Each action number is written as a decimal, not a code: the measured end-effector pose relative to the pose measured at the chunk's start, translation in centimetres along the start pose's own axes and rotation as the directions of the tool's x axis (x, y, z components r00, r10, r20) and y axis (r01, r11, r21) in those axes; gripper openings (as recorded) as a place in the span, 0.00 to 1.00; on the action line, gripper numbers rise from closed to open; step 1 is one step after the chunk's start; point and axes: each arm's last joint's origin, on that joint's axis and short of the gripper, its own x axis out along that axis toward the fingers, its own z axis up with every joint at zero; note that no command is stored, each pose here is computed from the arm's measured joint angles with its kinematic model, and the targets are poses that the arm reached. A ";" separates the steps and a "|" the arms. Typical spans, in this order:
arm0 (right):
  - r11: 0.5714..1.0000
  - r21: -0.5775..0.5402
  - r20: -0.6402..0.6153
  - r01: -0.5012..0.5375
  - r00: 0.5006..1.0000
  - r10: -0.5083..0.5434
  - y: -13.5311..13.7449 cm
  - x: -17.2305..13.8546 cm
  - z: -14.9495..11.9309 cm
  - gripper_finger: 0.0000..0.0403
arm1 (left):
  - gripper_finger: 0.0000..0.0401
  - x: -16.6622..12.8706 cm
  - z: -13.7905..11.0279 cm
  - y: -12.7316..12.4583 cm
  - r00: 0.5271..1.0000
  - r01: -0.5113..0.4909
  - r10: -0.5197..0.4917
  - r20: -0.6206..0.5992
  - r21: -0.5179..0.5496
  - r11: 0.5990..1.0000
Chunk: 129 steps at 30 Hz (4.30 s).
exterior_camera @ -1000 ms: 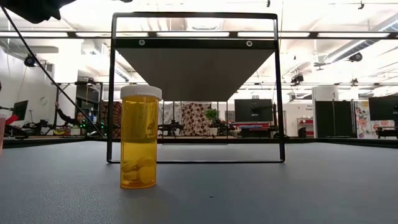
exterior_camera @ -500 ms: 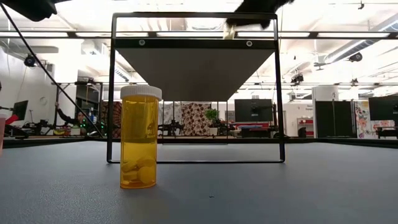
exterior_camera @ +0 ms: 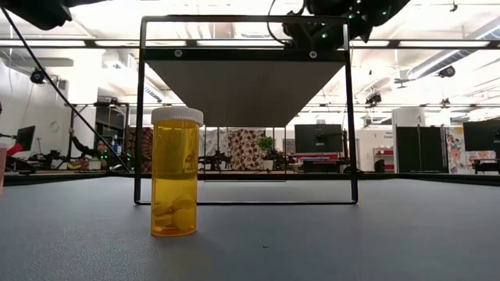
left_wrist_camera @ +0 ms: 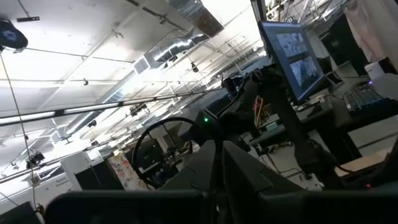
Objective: Pick and place medicine bottles onto shelf by color
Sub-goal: Put the yellow pill bottle on the shelf aligned with the yellow pill bottle, then put the blue pill bottle on the shelf
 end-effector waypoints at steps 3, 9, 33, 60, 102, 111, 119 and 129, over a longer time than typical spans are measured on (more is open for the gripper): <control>0.999 -0.053 -0.028 -0.009 1.000 0.008 -0.1 0.6 0.3 0.22 | 0.03 0.1 -0.1 0.2 1.000 -0.010 0.010 -0.005 0.016 1.000; 0.994 -0.063 -0.068 -0.087 0.994 0.083 -0.2 2.0 0.0 0.22 | 0.03 0.1 -0.4 0.4 1.000 -0.021 0.022 -0.015 0.033 0.999; 0.996 0.000 -0.091 -0.084 0.992 0.084 -0.2 2.8 -0.5 0.41 | 0.03 0.1 -0.4 0.4 1.000 -0.021 0.021 -0.016 0.035 0.999; 0.999 -0.032 -0.264 -0.018 0.964 0.009 -0.6 3.0 -0.1 0.09 | 0.03 0.1 -0.5 0.4 1.000 -0.016 0.016 -0.022 0.039 0.999; 1.000 0.000 -0.171 -0.024 0.985 0.023 -0.7 6.0 -0.4 0.03 | 0.03 0.0 -0.7 0.3 0.999 -0.018 0.021 -0.033 0.093 0.995; 0.999 -0.042 -0.176 -0.029 0.984 0.021 -0.6 3.8 0.6 0.03 | 0.03 -0.3 -1.3 0.4 0.983 -0.105 0.119 -0.143 0.105 0.989; 0.978 -0.207 -0.169 -0.033 0.986 -0.003 -1.3 0.8 1.7 0.03 | 0.03 -0.6 -2.2 0.8 0.931 -0.184 0.224 -0.289 0.160 0.970; 0.966 -0.137 -0.094 -0.219 0.974 0.208 -2.8 0.0 1.8 0.03 | 0.03 -0.9 -1.8 2.9 0.881 -0.327 0.361 -0.305 0.159 0.932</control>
